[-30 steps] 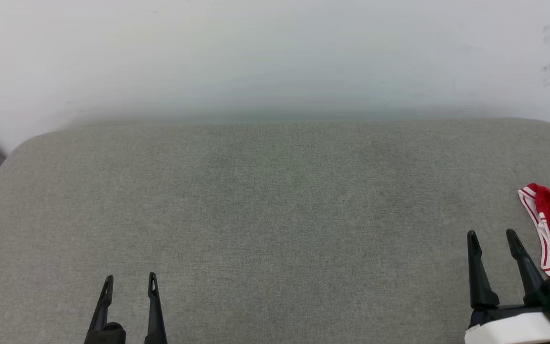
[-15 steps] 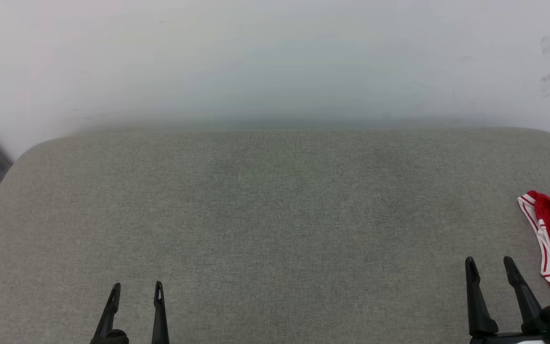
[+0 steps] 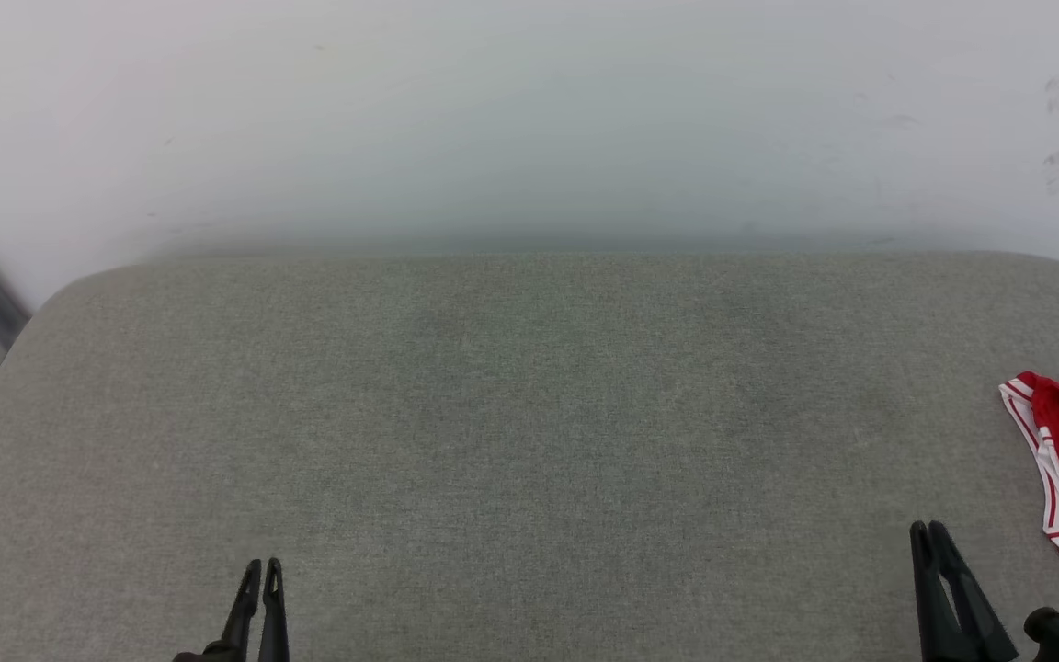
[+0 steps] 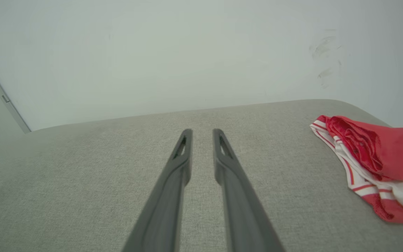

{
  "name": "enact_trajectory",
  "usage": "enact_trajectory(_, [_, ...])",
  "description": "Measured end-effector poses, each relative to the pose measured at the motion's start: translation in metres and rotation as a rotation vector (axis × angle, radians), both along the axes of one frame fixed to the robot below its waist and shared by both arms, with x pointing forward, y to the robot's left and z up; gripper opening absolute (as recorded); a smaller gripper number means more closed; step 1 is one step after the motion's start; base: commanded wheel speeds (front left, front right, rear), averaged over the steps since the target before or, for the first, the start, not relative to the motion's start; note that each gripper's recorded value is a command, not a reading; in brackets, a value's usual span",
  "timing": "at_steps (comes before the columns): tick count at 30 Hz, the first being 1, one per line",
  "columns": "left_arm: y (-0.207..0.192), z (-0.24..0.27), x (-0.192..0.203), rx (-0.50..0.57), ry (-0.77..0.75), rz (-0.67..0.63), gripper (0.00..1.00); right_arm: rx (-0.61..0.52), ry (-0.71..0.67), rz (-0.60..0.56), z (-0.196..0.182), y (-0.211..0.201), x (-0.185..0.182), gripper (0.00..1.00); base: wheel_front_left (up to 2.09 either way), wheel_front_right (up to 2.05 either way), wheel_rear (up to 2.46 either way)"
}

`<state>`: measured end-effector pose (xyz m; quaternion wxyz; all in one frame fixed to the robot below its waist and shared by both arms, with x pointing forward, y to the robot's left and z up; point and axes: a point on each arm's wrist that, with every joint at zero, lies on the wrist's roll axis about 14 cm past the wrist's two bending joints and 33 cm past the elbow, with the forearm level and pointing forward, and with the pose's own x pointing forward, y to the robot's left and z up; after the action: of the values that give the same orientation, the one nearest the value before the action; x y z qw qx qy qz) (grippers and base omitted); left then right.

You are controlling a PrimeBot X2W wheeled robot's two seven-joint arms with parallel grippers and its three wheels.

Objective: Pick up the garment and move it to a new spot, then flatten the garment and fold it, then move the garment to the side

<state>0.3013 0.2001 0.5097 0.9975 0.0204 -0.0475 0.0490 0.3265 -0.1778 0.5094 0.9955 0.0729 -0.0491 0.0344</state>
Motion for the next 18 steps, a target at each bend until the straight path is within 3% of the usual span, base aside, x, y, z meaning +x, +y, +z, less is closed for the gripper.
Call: enact_trajectory(18, [0.006,-0.020,0.011,-0.341,0.071,0.013,0.00,0.296,0.083,-0.039,-0.015,-0.009,0.007,0.00,0.00,0.00,0.00])
